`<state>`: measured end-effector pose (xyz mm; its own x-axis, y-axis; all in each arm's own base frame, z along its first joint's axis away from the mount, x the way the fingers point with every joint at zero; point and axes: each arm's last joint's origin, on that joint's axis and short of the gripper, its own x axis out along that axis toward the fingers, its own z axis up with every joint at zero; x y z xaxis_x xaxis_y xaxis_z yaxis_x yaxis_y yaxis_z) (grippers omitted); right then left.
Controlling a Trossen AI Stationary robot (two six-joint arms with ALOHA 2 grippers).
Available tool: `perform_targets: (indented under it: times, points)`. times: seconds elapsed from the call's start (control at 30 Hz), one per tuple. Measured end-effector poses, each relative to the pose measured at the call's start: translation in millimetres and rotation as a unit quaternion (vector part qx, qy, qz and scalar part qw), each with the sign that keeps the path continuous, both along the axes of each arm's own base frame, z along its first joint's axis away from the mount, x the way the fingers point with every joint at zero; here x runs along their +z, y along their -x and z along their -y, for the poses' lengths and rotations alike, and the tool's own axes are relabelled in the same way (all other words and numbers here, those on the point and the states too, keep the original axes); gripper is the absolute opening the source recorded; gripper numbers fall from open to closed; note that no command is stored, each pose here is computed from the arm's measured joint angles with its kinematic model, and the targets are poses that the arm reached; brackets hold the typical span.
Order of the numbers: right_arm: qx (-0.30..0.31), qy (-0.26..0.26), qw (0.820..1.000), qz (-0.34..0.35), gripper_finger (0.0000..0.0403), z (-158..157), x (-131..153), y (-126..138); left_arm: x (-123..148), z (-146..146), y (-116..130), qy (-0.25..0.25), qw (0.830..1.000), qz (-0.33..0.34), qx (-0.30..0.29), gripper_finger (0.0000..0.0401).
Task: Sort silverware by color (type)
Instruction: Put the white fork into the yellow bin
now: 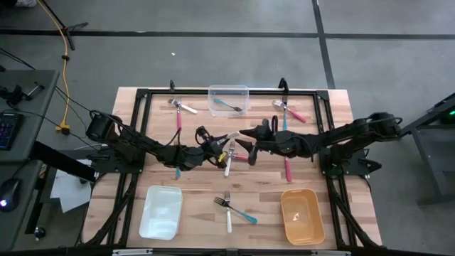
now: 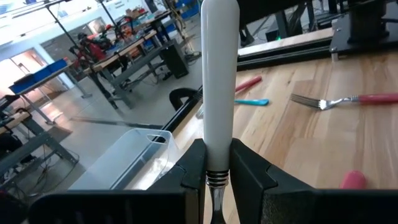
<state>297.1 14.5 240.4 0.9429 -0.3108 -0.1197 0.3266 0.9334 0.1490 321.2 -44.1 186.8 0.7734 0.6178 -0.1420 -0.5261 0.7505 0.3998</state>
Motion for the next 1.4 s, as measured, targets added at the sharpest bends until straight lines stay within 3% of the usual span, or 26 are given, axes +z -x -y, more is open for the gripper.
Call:
perform_targets:
  times: [0.17,0.47,0.6,0.9,1.2,1.4]
  points:
    - [0.018,0.0,1.0,0.012,0.0149,3.1,2.3,-0.9,1.0,0.3,-0.5,0.003,1.0,0.005,-0.002,0.0039]
    - [0.027,0.006,1.0,0.01,0.0046,6.2,2.4,-1.2,4.2,0.7,-1.5,0.003,1.0,0.019,-0.012,0.0039]
    - [0.029,0.007,1.0,0.01,0.0033,8.4,2.4,-1.4,4.2,0.3,-1.6,0.003,1.0,0.019,-0.013,0.0039]
    - [0.022,0.014,1.0,0.007,0.0038,8.3,2.5,-1.2,4.0,0.5,-1.7,0.003,1.0,0.017,-0.016,0.0039]
    - [0.003,0.01,1.0,0.017,0.0159,6.6,4.5,-0.6,3.5,1.0,-1.7,-0.001,1.0,0.011,-0.02,0.0039]
    - [0.007,0.02,1.0,0.017,0.0158,7.3,3.9,-1.9,3.6,0.9,-1.8,0.0,1.0,0.012,-0.021,0.0039]
